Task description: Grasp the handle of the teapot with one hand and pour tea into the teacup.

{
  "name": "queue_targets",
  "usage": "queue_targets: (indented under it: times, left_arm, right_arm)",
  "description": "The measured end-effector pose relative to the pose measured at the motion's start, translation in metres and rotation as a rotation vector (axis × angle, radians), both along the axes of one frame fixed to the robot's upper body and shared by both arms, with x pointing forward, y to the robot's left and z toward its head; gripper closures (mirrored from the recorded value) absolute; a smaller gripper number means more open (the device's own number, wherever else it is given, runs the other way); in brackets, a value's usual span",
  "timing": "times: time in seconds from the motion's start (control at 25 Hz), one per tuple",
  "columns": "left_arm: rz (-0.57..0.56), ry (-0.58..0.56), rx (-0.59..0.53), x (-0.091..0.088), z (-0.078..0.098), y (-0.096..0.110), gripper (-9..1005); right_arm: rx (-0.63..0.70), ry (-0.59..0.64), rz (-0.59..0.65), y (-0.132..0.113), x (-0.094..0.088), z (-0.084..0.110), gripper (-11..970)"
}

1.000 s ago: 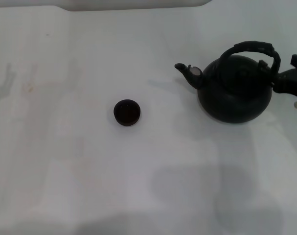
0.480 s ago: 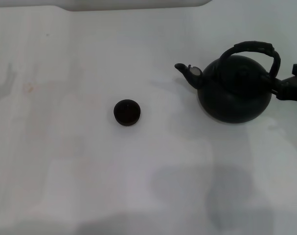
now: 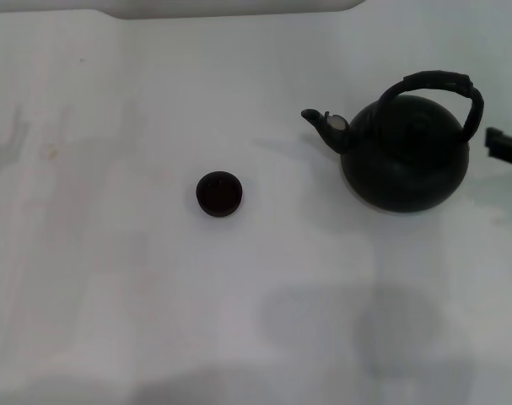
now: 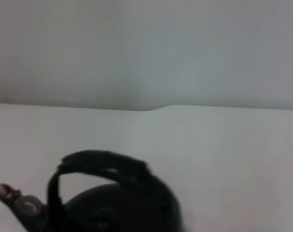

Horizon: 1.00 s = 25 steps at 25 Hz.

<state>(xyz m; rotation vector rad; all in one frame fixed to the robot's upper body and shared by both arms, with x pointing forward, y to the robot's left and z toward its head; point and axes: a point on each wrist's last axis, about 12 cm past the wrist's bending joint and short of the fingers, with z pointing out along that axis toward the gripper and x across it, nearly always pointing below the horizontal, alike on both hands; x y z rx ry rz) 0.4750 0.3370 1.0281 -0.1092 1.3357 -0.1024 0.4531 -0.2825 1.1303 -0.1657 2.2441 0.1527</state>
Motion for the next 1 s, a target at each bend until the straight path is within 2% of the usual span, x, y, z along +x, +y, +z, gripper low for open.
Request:
queue_targets:
  times: [0.24,0.36,0.52,0.56,0.72,1.0]
  left_arm:
    - [-0.001,-0.001,-0.002,0.001,0.000,-0.001,106]
    - [-0.002,-0.002,-0.004,0.001,0.001,-0.001,106]
    - [0.007,0.001,-0.007,0.001,0.000,0.000,106]
    - [0.009,0.004,-0.008,0.001,-0.001,0.000,106]
    - [0.013,0.009,-0.009,0.000,-0.001,0.000,105]
    - [0.016,0.013,-0.017,-0.003,-0.003,0.000,106]
  right_arm:
    - [0.056,-0.048,-0.090,-0.045,0.003,0.001,132]
    - [0.049,-0.146,-0.154,-0.071,0.014,-0.015,140]
    - [0.007,-0.226,-0.195,-0.080,0.027,-0.028,153]
    - [-0.035,-0.277,-0.233,-0.084,0.036,-0.036,156]
    - [-0.082,-0.321,-0.282,-0.085,0.054,-0.044,168]
    - [-0.182,-0.367,-0.303,-0.064,0.099,-0.054,188]
